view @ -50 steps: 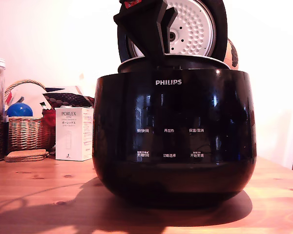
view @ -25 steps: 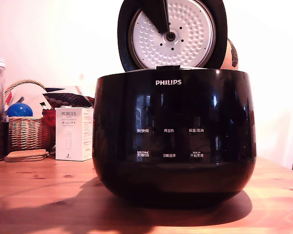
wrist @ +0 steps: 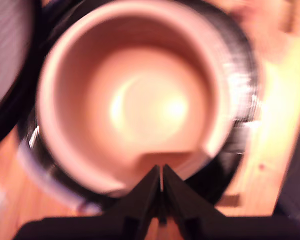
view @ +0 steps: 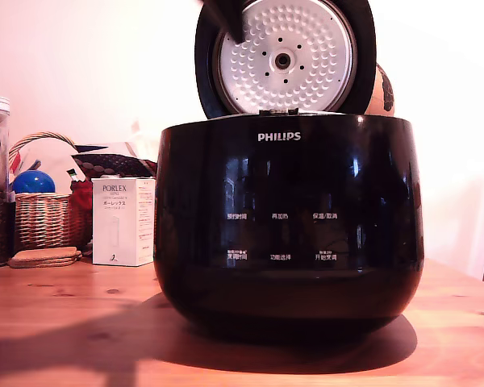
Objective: Place the pot you are holding inside the rice cooker
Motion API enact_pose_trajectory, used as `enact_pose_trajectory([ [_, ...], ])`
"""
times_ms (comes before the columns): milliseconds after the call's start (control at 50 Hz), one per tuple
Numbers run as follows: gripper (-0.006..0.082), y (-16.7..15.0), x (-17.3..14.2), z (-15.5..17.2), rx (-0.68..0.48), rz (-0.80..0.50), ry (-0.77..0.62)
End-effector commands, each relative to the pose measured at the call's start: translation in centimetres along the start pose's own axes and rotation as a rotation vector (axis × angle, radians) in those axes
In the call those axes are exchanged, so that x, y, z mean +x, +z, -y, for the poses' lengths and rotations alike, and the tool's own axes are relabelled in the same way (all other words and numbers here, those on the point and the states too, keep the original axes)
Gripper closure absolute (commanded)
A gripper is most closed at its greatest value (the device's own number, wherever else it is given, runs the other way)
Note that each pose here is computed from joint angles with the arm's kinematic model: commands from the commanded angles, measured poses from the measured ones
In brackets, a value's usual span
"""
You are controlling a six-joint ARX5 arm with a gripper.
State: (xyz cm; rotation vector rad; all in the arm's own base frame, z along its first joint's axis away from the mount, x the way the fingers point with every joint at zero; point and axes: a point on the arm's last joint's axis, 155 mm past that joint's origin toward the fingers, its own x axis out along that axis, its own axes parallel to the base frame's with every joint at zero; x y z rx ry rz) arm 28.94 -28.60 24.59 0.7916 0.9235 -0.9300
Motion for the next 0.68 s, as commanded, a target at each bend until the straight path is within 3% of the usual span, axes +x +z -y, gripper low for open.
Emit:
enact_pose_trajectory([
  [0,0.0786,-0.9,0.0,-2.1,-0.092,-0.011,0.030],
  [400,0.0786,-8.3,-1.5,-12.9,-0.387,-0.113,0.259],
  [660,0.0786,-11.1,-4.0,-17.0,-0.517,-0.091,0.380],
])
